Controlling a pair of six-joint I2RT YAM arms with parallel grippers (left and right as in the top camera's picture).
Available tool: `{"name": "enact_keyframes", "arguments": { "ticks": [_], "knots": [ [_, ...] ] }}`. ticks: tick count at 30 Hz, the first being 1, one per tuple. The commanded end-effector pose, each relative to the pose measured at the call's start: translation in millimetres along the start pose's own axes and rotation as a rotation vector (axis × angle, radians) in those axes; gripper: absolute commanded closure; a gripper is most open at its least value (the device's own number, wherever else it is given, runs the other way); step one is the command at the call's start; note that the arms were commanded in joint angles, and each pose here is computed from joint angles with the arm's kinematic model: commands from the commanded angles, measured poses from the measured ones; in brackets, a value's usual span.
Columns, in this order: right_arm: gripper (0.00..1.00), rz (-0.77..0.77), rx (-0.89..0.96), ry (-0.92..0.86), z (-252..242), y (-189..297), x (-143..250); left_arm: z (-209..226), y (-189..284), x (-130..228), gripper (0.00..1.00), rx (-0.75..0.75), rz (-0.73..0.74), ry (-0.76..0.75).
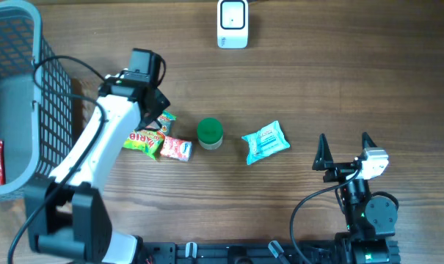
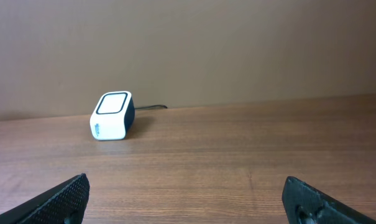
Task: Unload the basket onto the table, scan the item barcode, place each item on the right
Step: 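Lower the Haribo bag left of the jar and release it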
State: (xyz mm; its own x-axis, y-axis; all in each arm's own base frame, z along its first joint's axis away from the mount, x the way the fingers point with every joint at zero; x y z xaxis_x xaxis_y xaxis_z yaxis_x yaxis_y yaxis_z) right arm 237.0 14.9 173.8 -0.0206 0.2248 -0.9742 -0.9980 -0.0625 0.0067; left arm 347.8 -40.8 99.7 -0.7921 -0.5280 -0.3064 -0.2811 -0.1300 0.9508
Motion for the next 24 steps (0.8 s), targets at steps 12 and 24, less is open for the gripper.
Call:
{"name": "enact_keyframes", "arguments": {
  "ticks": [12, 24],
  "knots": [
    [0.0, -0.005, -0.01, -0.008, 2, 0, -1, 58, -87, 73, 0.96, -0.21, 0.157, 0.036],
    [0.0, -0.004, -0.01, -0.008, 2, 0, -1, 6, 15, -19, 0.83, 0.047, -0.149, 0.066]
  ]
}}
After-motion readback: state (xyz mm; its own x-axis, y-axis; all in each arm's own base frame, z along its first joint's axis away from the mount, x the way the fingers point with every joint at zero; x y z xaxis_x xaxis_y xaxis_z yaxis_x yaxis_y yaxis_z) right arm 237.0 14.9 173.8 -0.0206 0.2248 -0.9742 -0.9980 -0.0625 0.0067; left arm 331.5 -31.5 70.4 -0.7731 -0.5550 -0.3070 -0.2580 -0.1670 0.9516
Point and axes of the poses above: each gripper's point midway between its finger pads, its own y axis back along the fingers, its own z axis along the line the jaws close on, x = y × z, the point moved 1 cm from there along y, back along the fingers, and after that the axes turned 7 degrees about -y, right-handed, at the moved point
